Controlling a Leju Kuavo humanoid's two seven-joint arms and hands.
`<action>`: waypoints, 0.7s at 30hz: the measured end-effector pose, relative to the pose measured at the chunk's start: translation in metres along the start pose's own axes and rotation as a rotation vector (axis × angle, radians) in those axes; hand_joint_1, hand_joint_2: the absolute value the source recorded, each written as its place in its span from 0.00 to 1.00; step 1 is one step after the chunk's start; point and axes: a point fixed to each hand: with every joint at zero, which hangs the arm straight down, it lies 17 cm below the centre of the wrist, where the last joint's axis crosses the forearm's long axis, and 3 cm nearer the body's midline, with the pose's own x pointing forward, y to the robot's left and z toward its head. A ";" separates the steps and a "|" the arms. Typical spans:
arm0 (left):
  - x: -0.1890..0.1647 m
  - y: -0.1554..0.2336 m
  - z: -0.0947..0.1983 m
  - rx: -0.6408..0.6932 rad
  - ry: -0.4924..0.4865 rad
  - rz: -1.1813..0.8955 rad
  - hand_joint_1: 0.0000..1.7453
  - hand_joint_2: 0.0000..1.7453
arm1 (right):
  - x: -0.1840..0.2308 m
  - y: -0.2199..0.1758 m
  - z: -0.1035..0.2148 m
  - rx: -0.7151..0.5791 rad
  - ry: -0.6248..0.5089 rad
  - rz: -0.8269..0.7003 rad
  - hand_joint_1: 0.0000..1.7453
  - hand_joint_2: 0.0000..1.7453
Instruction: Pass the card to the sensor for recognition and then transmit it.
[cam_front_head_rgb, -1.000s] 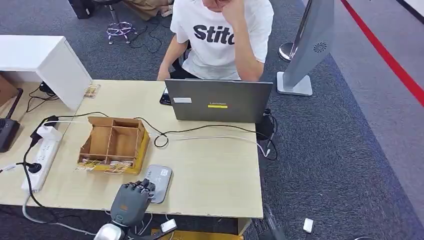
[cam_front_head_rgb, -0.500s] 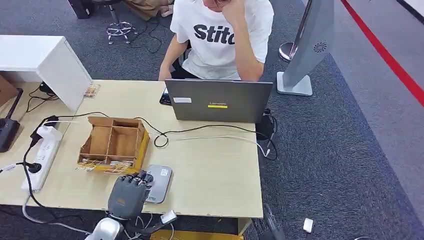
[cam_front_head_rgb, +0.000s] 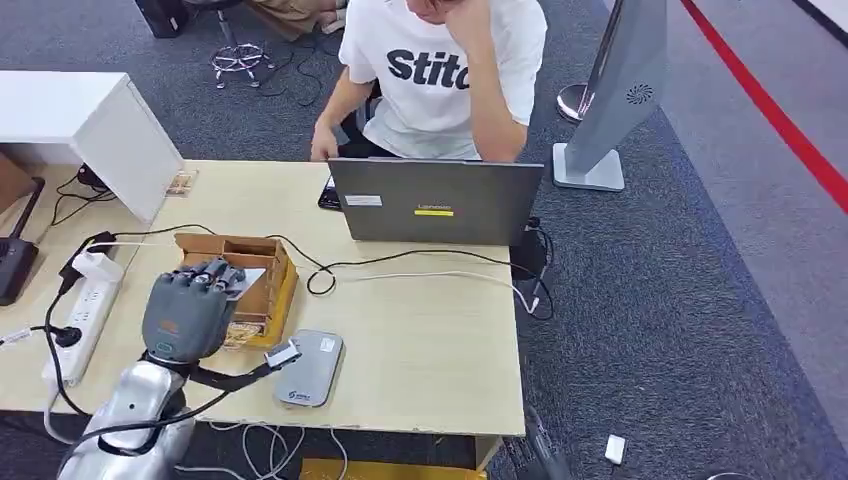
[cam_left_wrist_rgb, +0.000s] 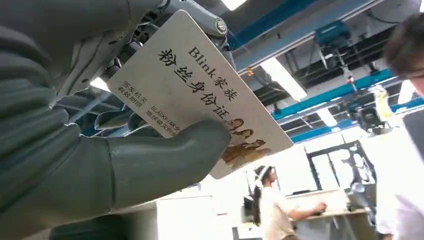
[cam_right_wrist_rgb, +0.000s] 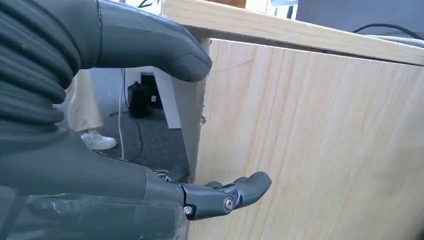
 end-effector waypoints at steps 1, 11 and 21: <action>-0.005 0.001 0.001 0.003 0.009 -0.004 1.00 1.00 | 0.000 0.000 0.000 0.001 0.001 0.001 0.00 1.00; -0.018 0.002 0.003 0.005 0.031 -0.019 1.00 1.00 | -0.001 0.001 0.000 0.002 0.002 0.003 0.00 1.00; -0.014 0.001 0.003 0.001 0.026 -0.028 1.00 1.00 | 0.000 0.001 0.000 0.003 0.000 0.004 0.00 1.00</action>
